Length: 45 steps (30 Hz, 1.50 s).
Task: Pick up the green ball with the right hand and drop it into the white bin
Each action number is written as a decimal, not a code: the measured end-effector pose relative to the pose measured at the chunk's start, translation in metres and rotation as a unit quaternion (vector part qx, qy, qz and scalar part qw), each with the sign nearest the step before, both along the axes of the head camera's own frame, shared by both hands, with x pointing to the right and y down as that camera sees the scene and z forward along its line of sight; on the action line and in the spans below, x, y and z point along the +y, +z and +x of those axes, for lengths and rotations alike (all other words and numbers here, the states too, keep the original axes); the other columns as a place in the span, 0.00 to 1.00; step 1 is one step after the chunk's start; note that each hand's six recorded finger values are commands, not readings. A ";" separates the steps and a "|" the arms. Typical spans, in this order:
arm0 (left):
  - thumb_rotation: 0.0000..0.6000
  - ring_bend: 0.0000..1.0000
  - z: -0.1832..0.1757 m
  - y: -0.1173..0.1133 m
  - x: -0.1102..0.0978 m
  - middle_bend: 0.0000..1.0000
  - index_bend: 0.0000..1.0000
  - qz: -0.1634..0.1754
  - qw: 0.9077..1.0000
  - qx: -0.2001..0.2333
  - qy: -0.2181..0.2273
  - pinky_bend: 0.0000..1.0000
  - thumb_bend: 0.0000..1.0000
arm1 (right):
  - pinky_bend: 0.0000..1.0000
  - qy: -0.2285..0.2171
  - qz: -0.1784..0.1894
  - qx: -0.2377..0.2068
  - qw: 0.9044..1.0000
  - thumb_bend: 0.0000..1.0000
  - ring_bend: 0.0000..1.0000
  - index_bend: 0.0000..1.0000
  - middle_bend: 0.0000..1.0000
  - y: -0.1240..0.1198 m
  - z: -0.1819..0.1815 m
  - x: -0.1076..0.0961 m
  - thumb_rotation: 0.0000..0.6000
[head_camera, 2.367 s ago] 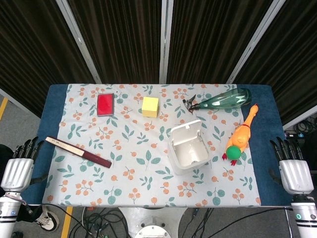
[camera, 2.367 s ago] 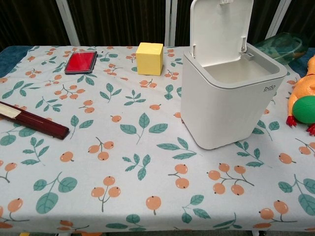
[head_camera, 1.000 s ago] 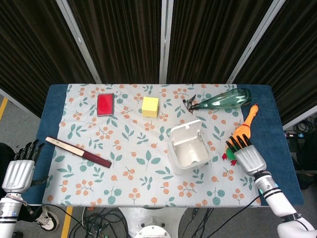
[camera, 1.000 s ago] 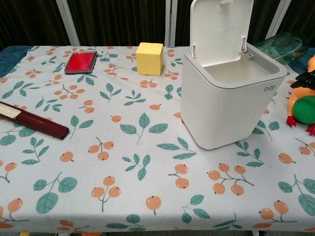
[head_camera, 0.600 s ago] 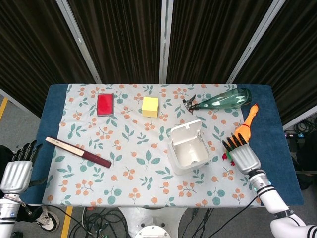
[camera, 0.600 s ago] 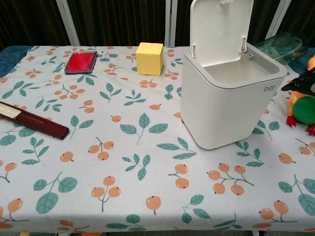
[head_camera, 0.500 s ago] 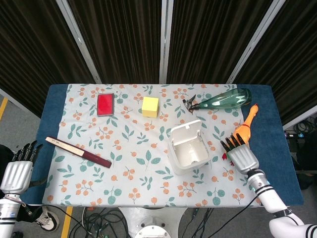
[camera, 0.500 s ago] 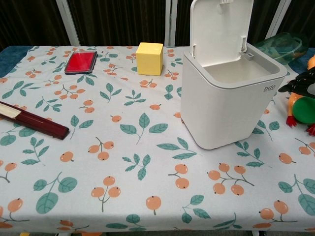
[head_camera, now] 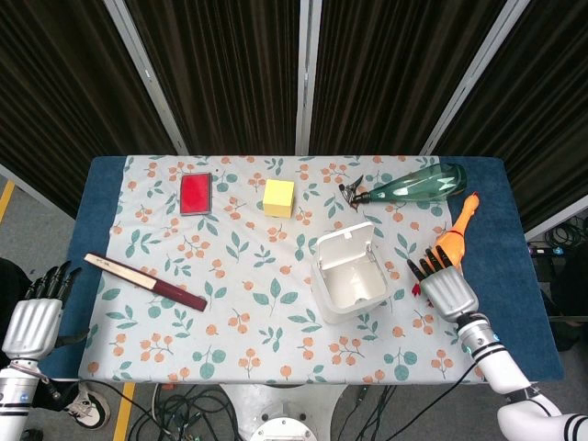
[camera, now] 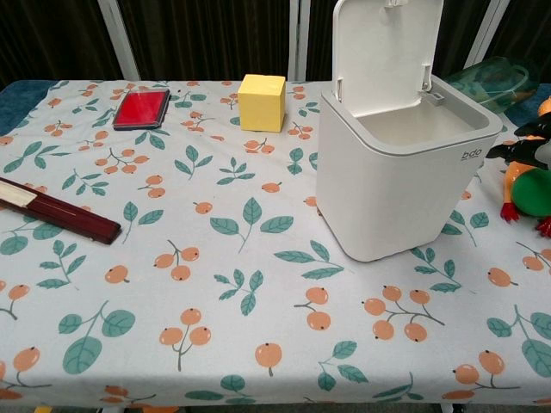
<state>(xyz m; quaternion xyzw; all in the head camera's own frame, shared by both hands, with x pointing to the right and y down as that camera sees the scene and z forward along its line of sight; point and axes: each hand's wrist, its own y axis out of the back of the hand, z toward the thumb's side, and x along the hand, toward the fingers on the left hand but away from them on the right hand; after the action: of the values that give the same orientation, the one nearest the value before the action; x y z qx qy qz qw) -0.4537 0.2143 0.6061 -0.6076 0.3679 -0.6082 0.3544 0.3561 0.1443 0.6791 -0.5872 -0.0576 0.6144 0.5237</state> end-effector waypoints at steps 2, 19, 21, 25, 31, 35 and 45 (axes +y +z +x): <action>1.00 0.00 0.000 0.000 0.000 0.01 0.08 -0.001 1.000 0.001 0.001 0.15 0.00 | 0.00 0.000 0.000 0.000 1.000 0.22 0.00 0.07 0.22 0.000 0.000 0.000 1.00; 1.00 0.00 0.002 0.003 0.002 0.01 0.08 -0.006 1.000 0.003 0.002 0.15 0.00 | 0.00 0.005 0.002 -0.001 1.000 0.22 0.00 0.18 0.31 0.003 0.004 0.002 1.00; 1.00 0.00 0.002 0.003 0.002 0.01 0.08 -0.006 1.000 0.004 0.002 0.15 0.00 | 0.00 0.003 0.005 -0.002 1.000 0.22 0.00 0.22 0.33 0.002 0.003 0.001 1.00; 1.00 0.00 0.002 0.003 0.002 0.01 0.08 -0.007 1.000 0.004 0.003 0.15 0.00 | 0.00 -0.001 0.016 -0.006 1.000 0.22 0.00 0.29 0.39 0.000 0.001 -0.001 1.00; 1.00 0.00 0.002 0.004 0.003 0.01 0.08 -0.010 1.000 0.004 0.004 0.15 0.00 | 0.00 -0.003 0.024 -0.011 1.000 0.22 0.01 0.37 0.43 0.000 0.000 -0.004 1.00; 1.00 0.00 0.002 0.004 0.003 0.01 0.08 -0.010 1.000 0.005 0.003 0.15 0.00 | 0.00 -0.006 0.032 -0.019 0.999 0.22 0.03 0.43 0.47 -0.003 -0.002 -0.005 1.00; 1.00 0.00 0.001 0.003 0.002 0.01 0.08 -0.008 1.000 0.004 0.001 0.15 0.00 | 0.00 -0.012 0.080 -0.060 0.995 0.22 0.03 0.45 0.48 -0.035 -0.010 -0.015 1.00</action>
<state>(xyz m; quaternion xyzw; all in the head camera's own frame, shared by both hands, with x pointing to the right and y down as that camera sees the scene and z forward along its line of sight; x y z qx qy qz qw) -0.4529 0.2164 0.6091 -0.6135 0.3639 -0.6079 0.3487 0.3458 0.1291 0.6441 -0.5798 -0.1311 0.5650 0.5722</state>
